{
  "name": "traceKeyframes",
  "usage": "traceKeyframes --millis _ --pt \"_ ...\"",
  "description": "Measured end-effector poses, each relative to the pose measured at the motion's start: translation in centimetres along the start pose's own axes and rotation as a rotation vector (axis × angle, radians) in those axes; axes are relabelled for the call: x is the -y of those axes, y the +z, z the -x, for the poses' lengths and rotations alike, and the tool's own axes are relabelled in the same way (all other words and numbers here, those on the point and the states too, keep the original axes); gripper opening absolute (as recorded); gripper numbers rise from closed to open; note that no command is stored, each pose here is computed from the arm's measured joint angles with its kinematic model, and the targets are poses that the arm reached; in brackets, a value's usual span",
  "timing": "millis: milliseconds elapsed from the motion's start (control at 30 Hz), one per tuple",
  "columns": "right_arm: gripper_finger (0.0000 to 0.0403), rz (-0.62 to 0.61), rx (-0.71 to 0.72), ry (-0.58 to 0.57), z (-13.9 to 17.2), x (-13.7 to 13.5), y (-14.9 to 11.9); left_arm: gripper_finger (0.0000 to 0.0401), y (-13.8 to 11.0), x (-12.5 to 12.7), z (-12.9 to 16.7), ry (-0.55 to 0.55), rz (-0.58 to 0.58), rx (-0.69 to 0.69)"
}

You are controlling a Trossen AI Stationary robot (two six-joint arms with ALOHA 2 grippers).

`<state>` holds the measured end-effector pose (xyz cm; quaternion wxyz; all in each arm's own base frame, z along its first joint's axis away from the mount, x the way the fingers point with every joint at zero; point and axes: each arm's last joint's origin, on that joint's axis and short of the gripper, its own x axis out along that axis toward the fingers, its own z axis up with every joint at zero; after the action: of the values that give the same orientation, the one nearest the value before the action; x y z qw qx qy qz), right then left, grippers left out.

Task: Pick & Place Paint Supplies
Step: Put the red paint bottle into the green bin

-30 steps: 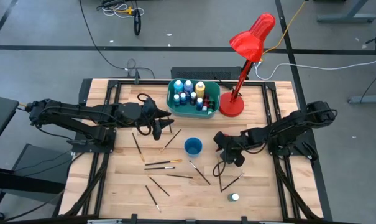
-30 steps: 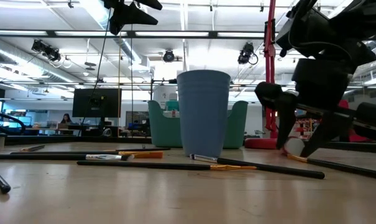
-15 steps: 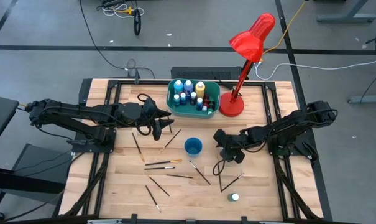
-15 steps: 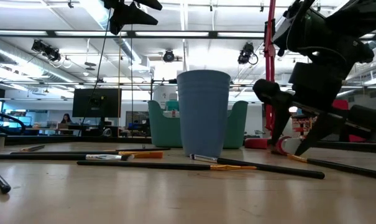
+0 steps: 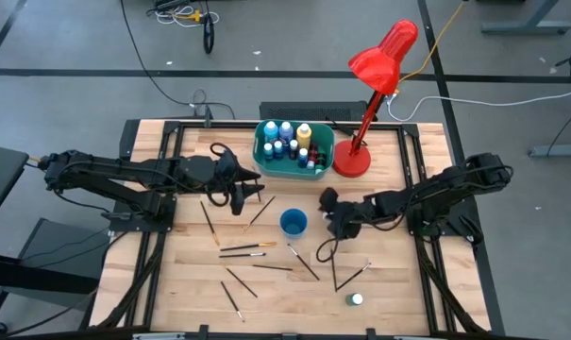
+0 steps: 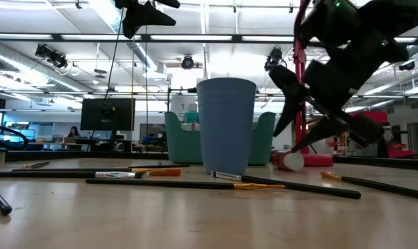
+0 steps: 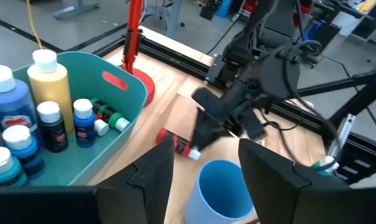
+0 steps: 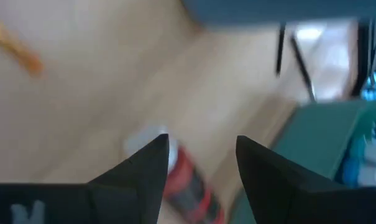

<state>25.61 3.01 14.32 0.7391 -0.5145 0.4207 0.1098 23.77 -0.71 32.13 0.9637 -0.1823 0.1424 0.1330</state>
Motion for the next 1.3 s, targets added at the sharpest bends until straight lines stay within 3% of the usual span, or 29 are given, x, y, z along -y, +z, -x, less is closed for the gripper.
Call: traceKeyframes --millis 133,233,333,500,667,733,800,933,1000,1167,1233,1300 --pt "0.0187 0.216 -0.072 0.133 0.1 -1.2 -1.0 0.0190 0.0 0.0 0.0 0.000 0.000 -0.001" --pt "0.0181 0.311 0.053 0.197 -0.2 -1.3 -0.8 0.0190 0.0 0.0 0.0 -0.001 0.000 -0.001" --pt "0.0176 0.314 0.121 0.140 -0.3 -0.5 -0.5 0.0190 0.0 0.0 0.0 0.000 0.000 -0.001" --pt "0.0173 0.304 0.022 -0.060 -0.6 1.4 -0.7 0.0190 0.0 0.0 0.0 0.001 -0.001 -0.003" --pt "0.0173 0.189 0.022 0.014 -0.9 1.1 -1.5 0.0190 0.0 0.0 0.0 -0.013 -0.001 -0.010" --pt "0.0173 0.096 0.009 0.069 -0.9 0.7 -1.8 0.0190 -0.1 0.1 0.0 -0.025 -0.001 -0.015" --pt "0.0173 -0.114 -0.027 0.065 -0.9 0.7 -2.1 0.0190 -0.1 0.1 0.0 -0.028 -0.006 -0.017" --pt "0.0175 -0.599 -0.160 -0.116 -0.5 2.0 -2.0 0.0190 -0.1 0.1 0.0 -0.028 -0.034 -0.016" --pt "0.0179 -0.783 -0.164 -0.160 0.1 2.9 -1.7 0.0190 -0.1 0.1 0.0 -0.027 -0.046 -0.015" --pt "0.0188 -1.091 -0.095 0.065 2.2 4.1 -1.1 0.0190 -0.1 0.1 0.0 -0.043 -0.049 -0.028" --pt "0.0193 -1.140 -0.086 0.175 3.3 4.5 -0.9 0.0190 -0.2 0.1 0.0 -0.054 -0.051 -0.033" --pt "0.0197 -1.141 -0.116 0.196 3.7 4.4 -1.1 0.0190 -0.2 0.1 0.0 -0.058 -0.072 -0.035"
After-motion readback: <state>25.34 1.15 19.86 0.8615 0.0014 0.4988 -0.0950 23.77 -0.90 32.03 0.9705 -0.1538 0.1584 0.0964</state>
